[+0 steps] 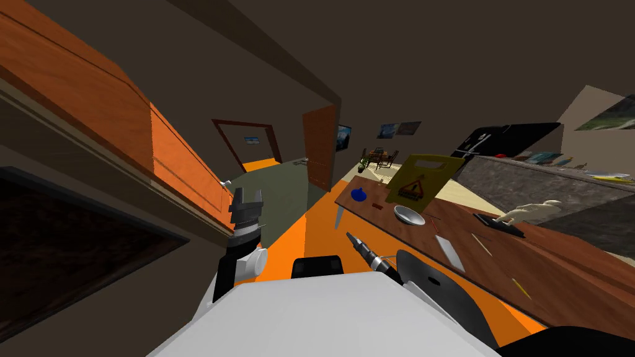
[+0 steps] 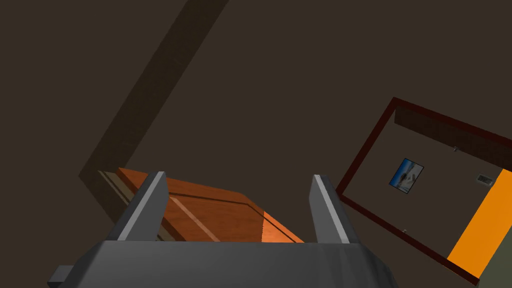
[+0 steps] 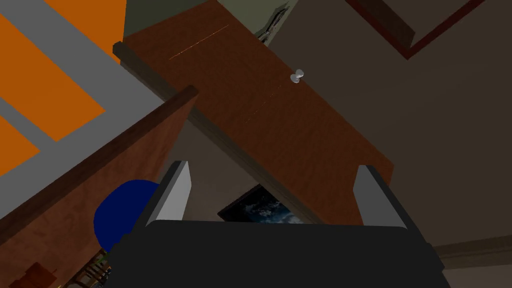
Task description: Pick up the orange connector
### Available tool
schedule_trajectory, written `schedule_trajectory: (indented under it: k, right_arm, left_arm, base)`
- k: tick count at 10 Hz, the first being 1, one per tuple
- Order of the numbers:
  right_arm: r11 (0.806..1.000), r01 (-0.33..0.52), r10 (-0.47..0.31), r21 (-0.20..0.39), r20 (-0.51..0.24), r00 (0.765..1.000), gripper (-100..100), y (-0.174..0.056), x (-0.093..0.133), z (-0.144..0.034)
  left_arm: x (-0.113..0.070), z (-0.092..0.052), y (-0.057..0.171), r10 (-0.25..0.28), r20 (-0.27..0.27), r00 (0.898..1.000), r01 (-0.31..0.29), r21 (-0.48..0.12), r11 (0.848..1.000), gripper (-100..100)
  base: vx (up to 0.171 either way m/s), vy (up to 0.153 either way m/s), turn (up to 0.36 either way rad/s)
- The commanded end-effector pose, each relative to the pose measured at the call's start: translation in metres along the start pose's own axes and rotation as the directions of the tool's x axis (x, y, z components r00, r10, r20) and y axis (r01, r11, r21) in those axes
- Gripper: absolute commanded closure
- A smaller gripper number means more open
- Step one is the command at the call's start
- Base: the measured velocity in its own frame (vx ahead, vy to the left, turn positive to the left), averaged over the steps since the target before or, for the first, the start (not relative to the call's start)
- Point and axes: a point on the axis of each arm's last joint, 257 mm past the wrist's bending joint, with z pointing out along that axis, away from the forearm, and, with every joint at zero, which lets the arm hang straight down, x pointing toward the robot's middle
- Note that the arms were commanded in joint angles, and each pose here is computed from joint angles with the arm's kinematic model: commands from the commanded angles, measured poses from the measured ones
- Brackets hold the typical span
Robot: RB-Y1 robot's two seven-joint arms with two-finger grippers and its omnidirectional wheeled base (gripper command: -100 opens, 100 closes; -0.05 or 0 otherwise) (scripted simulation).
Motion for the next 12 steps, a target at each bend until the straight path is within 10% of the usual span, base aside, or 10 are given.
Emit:
schedule_trajectory:
  k: [1,7,12]
  right_arm:
    - [0.997,0.045,-0.040,0.059,-0.079,0.996,-100,-0.030,0.021,-0.016]
    - [0.973,0.145,-0.101,0.180,-0.235,0.967,-100,-0.097,0.057,-0.065]
    - [0.906,0.313,-0.161,0.283,-0.454,0.876,-100,-0.176,0.087,-0.152]
  left_arm:
    - [0.000,0.000,0.000,0.000,0.000,1.000,0.000,0.000,1.000,0]
    - [0.000,0.000,0.000,0.000,0.000,1.000,0.000,0.000,1.000,0]
    - [0.000,0.000,0.000,0.000,0.000,1.000,0.000,0.000,1.000,0]
  base:
    - [-0.023,0.050,0.224]
    - [-0.005,0.032,0.151]
    - [0.040,0.019,0.195]
